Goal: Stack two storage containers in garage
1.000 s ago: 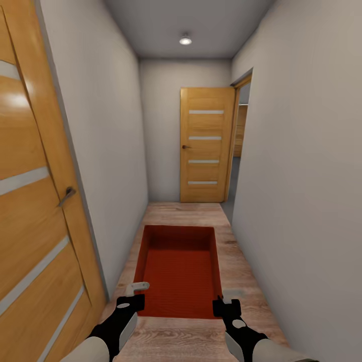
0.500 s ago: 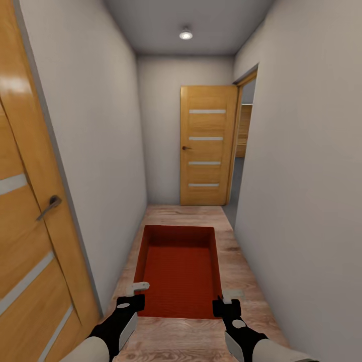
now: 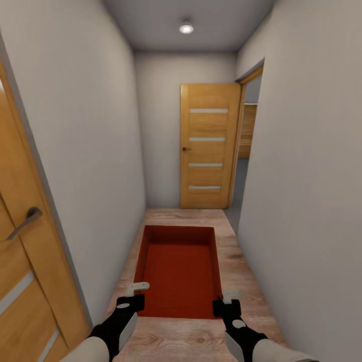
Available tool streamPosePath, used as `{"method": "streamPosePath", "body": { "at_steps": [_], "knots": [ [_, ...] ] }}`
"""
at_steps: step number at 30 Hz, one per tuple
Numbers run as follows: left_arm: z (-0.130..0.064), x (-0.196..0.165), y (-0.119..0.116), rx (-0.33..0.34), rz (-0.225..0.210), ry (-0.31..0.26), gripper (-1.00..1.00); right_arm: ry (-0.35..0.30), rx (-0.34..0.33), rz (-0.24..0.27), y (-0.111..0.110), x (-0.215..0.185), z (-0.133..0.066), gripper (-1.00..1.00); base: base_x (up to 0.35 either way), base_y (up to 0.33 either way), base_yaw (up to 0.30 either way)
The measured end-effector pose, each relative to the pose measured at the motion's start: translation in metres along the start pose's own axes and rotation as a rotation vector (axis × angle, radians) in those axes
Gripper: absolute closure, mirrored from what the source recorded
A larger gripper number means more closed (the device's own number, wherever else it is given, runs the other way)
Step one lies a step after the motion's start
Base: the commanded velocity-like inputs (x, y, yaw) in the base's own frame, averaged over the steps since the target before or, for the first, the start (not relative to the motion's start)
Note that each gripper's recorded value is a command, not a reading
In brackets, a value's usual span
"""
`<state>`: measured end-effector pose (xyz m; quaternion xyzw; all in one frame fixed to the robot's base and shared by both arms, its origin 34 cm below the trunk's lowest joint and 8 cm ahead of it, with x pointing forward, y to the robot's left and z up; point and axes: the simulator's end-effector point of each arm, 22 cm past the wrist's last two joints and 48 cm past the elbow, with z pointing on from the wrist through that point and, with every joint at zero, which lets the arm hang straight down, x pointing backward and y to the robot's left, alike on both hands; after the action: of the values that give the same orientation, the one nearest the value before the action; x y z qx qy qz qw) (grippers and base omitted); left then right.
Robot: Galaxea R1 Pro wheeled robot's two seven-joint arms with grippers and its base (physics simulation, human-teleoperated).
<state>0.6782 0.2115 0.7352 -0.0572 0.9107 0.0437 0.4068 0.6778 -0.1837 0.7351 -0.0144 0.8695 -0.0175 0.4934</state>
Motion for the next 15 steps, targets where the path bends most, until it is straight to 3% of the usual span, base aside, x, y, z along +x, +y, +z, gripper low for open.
{"method": "streamPosePath", "body": {
  "at_steps": [15],
  "knots": [
    [-0.0001, -0.0001, -0.0002, 0.000, 0.001, 0.000, 1.00, 0.000, 0.001, 0.000, -0.0002, 0.0000, 0.0000, 1.00, 0.322, 0.000, 0.000]
  ]
}}
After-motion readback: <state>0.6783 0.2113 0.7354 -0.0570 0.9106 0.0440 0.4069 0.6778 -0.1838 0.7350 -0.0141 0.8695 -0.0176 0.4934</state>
